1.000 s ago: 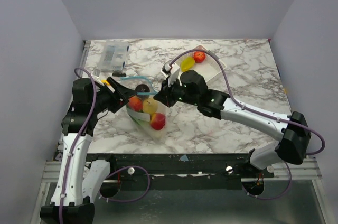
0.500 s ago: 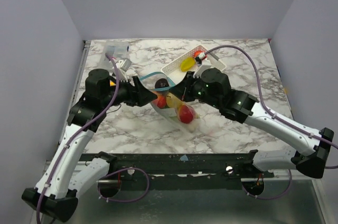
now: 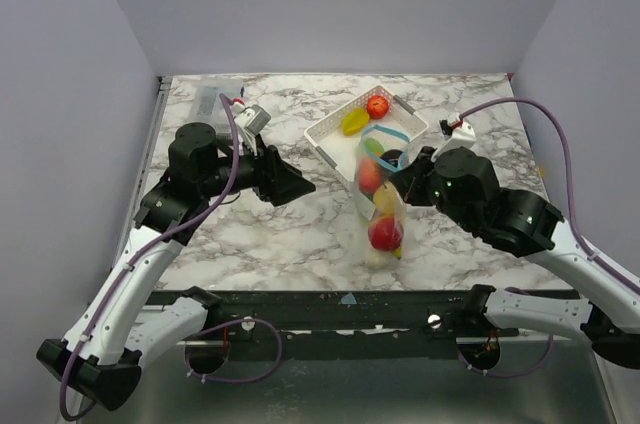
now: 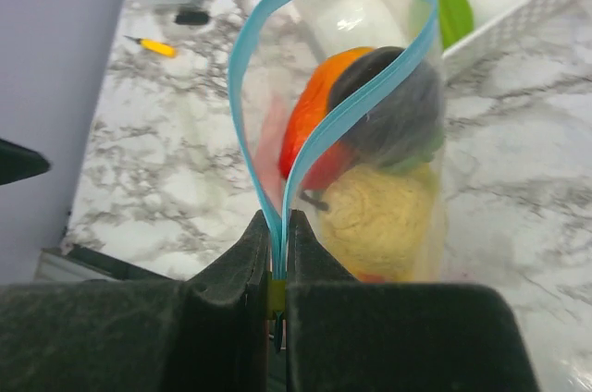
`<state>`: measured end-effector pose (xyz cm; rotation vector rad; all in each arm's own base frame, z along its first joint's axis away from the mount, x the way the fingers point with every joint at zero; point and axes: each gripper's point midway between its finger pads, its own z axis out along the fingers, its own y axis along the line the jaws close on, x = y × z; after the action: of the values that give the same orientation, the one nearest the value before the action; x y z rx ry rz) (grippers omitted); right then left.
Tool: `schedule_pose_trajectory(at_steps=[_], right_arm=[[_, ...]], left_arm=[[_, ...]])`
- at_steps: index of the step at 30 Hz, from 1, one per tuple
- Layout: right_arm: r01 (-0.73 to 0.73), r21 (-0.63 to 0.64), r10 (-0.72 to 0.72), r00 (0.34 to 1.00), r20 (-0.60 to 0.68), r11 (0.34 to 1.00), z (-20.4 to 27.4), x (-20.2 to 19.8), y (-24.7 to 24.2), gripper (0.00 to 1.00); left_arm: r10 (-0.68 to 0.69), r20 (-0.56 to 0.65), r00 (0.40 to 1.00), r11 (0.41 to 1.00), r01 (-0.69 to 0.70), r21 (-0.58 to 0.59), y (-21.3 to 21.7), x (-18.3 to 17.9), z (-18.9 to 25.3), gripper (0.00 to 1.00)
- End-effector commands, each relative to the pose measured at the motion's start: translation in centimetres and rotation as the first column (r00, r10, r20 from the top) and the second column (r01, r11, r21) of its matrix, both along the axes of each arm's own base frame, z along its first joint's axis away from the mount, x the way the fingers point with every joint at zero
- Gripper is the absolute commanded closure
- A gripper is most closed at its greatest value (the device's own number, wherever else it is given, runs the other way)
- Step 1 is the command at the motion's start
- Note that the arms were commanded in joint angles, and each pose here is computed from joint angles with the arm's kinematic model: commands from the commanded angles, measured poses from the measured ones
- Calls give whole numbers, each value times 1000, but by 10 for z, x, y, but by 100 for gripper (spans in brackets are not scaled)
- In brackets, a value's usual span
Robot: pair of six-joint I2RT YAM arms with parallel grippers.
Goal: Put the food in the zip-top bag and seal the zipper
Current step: Adjust the zipper food storage bag at the center of the board.
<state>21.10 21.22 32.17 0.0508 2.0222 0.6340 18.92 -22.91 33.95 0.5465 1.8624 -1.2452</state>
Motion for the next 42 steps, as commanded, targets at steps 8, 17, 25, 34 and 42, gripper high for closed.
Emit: schedule_pose_trajectory(at_steps=[8,17,25,34,42], right_arm=[[184,190,-143,967,-212,964,-78,27,49,100],[366,327,-284,920,-271,871,-88,66,79,100],[420,404,-320,901,-293,813,-77,71,78,100],[421,453,-296,900,-321,786,-67,70,84,99],[333,429,-249,938,-240,840,-53,68,85,71]], left_arm=[[14,151,988,997,-26,77,-37,-2,-43,34],[206,454,867,978,-166,-129,-41,-9,-51,20],[321,506,800,942,-323,-88,-53,23,-80,20],[319,555,768,931,-363,-34,-70,42,-95,37],[412,555,722,864,-504,15,-60,68,-101,100]])
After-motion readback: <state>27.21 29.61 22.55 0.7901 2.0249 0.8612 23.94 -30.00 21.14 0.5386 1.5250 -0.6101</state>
